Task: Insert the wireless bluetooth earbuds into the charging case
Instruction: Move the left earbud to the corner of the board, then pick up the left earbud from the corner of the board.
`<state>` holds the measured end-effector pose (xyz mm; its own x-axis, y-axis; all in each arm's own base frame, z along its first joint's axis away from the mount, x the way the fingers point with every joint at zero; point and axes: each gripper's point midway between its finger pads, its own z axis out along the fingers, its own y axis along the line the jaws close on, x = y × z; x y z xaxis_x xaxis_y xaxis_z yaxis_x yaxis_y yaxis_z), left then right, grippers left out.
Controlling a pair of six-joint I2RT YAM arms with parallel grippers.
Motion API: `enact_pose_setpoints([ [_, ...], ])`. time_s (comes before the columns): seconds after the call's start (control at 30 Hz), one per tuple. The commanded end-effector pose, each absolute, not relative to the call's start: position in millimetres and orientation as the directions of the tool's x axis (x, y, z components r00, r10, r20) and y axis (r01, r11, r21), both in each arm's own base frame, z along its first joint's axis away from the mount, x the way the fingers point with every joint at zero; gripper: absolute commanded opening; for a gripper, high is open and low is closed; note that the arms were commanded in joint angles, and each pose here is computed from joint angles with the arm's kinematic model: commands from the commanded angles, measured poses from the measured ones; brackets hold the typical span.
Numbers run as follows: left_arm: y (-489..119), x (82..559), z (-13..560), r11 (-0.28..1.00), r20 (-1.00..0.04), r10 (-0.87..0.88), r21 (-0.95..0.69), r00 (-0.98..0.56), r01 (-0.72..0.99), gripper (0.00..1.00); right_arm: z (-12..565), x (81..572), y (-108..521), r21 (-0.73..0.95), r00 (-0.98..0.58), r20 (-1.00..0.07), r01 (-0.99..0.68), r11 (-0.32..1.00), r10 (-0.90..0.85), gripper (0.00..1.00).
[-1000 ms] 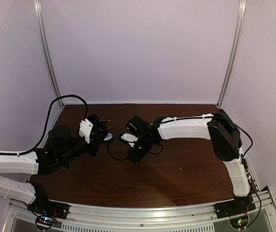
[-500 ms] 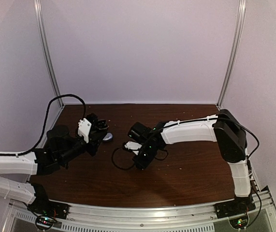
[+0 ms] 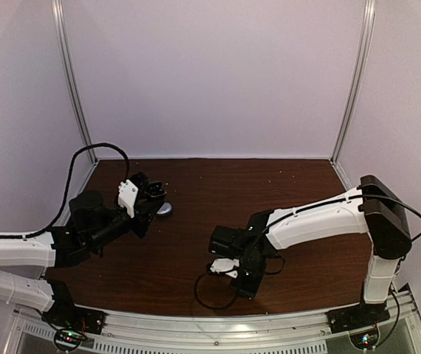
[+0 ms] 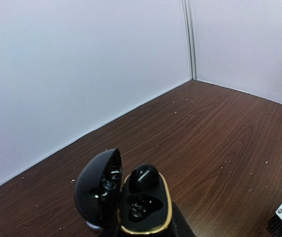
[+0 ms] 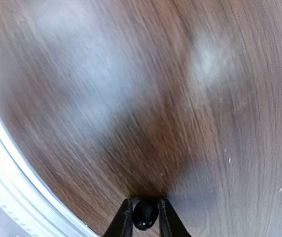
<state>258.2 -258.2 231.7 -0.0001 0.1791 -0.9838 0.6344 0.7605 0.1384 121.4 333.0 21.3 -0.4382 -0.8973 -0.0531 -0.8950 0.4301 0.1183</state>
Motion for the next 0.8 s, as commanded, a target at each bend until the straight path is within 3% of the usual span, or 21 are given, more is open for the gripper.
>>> enact_pose_setpoints([
  [0.0,-261.4,258.8,254.8,0.758,-0.992,0.116,0.116,0.043,0.642,0.0,20.1,117.5,311.7,0.059,-0.437,0.028,-0.897,0.438,-0.899,0.23],
  [0.53,-260.0,257.4,252.7,0.758,-0.992,0.117,0.113,0.037,0.643,0.0,18.2,119.3,324.2,0.014,-0.435,0.05,-0.9,0.436,-0.899,0.26],
  [0.77,-259.1,257.8,252.8,0.76,-0.992,0.119,0.115,0.037,0.64,0.0,16.3,119.4,320.9,0.006,-0.432,0.062,-0.901,0.433,-0.9,0.16],
])
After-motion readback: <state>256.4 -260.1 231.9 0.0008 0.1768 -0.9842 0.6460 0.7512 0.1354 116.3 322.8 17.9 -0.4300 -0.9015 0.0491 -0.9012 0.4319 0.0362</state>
